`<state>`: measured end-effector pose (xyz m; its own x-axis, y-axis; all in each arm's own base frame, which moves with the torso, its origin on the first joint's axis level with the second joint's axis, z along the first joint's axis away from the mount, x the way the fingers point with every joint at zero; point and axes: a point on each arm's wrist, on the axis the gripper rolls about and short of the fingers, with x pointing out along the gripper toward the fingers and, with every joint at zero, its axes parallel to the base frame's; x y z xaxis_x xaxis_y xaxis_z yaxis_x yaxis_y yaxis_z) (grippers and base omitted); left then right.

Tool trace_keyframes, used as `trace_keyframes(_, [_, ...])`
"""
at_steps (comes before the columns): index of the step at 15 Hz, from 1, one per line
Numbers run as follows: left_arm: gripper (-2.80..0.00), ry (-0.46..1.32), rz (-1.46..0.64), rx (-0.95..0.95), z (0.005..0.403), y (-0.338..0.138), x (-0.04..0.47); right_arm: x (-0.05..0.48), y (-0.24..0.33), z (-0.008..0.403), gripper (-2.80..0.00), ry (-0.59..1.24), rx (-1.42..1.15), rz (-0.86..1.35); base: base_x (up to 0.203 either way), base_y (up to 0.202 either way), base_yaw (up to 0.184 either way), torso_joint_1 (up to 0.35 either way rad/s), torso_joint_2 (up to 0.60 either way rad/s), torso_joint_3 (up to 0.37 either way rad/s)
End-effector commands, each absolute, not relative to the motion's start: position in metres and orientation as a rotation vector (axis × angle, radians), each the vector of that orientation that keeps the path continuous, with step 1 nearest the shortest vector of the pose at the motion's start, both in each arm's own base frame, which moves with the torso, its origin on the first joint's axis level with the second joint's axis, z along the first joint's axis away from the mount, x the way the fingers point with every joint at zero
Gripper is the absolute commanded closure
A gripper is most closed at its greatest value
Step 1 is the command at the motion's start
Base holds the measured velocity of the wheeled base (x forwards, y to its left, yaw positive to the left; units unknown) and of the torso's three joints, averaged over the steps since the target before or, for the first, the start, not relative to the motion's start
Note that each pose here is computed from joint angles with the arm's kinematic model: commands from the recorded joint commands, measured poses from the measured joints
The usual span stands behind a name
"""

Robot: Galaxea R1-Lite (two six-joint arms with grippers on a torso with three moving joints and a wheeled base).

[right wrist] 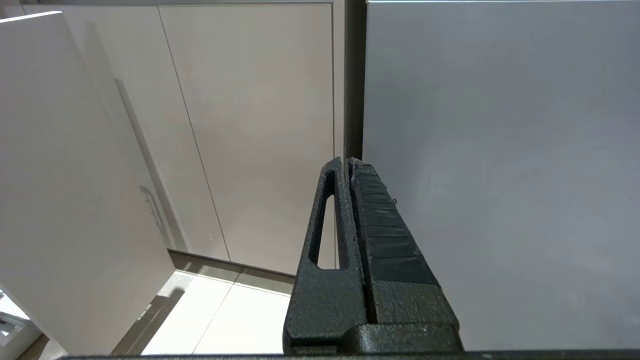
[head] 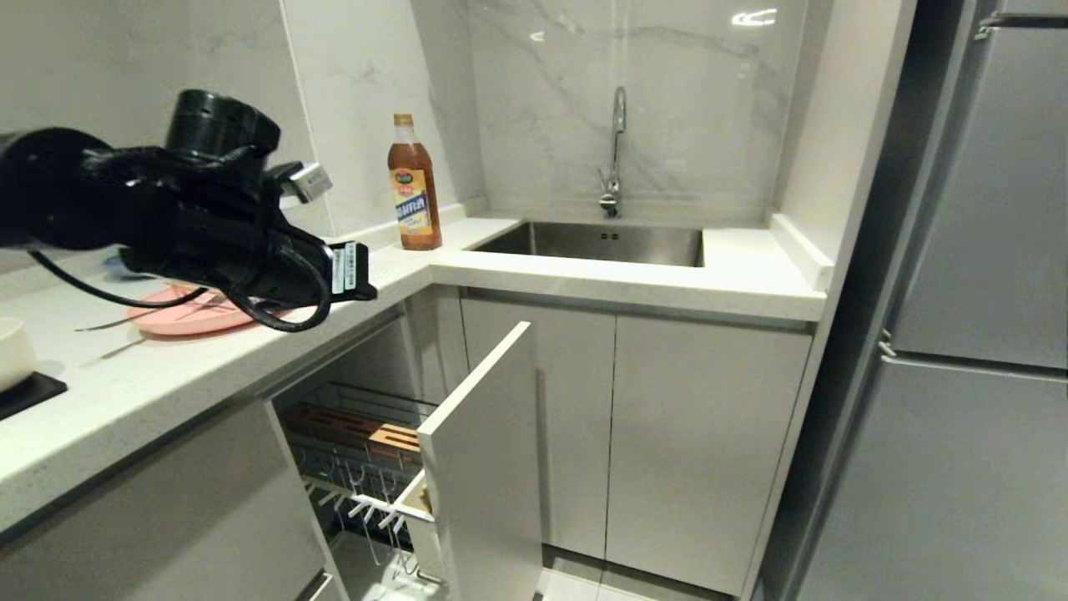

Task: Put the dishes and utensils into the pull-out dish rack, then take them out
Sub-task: Open the cupboard

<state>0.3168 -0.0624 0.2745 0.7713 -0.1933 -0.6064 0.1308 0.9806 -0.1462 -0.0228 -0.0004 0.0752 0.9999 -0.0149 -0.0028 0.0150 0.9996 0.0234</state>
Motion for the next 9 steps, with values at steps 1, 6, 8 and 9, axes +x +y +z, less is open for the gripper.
trace_keyframes(1, [0.0, 0.763, -0.181, -0.115, 0.245, -0.062, 0.341, -0.023, 0.0, 0.074, 0.0, 0.005, 0.024, -0.014, 0.0, 0.0, 0.0, 0.0, 0.0, 0.0])
trace_keyframes(6, [0.0, 0.968, -0.25, -0.173, 0.204, -0.063, 0.356, -0.023, 0.0, 0.074, 0.0, 0.005, 0.024, -0.014, 0.0, 0.0, 0.0, 0.0, 0.0, 0.0])
trace_keyframes(8, [0.0, 0.999, -0.264, -0.181, 0.193, -0.065, 0.362, -0.023, 0.0, 0.075, 0.0, 0.005, 0.024, -0.014, 0.0, 0.0, 0.0, 0.0, 0.0, 0.0])
trace_keyframes(9, [0.0, 1.009, -0.269, -0.182, 0.189, -0.067, 0.365, -0.023, 0.0, 0.074, 0.0, 0.005, 0.024, -0.015, 0.0, 0.0, 0.0, 0.0, 0.0, 0.0])
